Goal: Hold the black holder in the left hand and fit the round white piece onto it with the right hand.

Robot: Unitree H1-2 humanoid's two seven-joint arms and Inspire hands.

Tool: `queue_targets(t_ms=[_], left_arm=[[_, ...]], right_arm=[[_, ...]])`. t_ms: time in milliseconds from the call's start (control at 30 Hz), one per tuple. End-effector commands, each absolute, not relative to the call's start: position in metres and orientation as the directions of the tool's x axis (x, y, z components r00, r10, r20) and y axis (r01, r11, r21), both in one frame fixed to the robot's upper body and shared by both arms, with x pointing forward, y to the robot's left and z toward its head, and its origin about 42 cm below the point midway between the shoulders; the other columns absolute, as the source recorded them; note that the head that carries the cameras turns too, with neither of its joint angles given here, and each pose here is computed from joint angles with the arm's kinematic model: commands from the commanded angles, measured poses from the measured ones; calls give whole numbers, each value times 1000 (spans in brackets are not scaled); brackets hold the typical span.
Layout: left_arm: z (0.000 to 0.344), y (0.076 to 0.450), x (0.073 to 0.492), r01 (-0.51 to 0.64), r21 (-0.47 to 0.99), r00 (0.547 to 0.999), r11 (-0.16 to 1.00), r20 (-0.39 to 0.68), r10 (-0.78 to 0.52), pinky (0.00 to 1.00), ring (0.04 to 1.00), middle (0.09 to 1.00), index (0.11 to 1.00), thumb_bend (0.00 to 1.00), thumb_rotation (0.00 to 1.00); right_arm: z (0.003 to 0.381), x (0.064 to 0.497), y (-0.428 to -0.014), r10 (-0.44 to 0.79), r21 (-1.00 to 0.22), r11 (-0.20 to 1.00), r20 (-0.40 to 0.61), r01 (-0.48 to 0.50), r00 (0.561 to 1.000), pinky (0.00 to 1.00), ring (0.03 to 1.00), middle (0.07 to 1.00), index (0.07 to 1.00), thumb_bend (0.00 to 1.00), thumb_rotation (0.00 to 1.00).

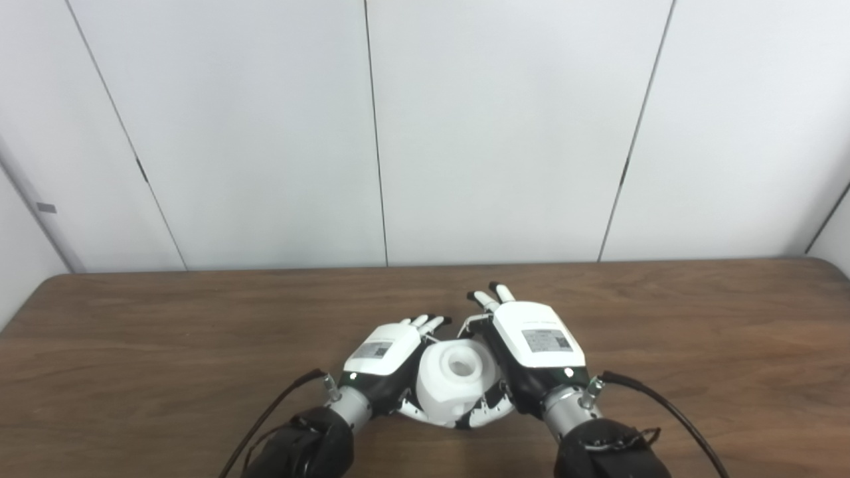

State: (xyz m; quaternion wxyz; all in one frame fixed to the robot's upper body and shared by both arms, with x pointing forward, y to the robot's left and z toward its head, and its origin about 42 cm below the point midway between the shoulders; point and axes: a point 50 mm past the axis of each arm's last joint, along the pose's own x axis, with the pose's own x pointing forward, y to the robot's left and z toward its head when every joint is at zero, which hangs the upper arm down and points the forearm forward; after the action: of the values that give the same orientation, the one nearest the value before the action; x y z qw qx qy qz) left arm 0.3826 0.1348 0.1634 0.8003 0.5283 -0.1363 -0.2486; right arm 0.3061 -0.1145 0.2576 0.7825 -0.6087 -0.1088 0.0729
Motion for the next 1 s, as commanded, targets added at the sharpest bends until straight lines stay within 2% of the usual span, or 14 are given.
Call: queue_targets(t_ms=[0, 700, 967], left_arm=[[173, 128, 384, 215, 921, 831, 324, 2, -557, 1000, 1000, 976, 480, 518, 50], [170, 131, 380, 215, 923, 831, 320, 0, -557, 1000, 1000, 976, 480, 519, 50], [170, 131, 380, 225, 918, 831, 327, -6, -556, 1000, 1000, 978, 480, 518, 49]], right_arm=[[268, 309, -107, 256, -964, 253, 152, 85, 955, 678, 985, 927, 483, 517, 137], [256, 339, -123, 154, -973, 199, 150, 118, 976, 691, 1000, 953, 483, 520, 131], [257, 342, -131, 139, -974, 191, 149, 121, 979, 667, 1000, 945, 482, 519, 132]])
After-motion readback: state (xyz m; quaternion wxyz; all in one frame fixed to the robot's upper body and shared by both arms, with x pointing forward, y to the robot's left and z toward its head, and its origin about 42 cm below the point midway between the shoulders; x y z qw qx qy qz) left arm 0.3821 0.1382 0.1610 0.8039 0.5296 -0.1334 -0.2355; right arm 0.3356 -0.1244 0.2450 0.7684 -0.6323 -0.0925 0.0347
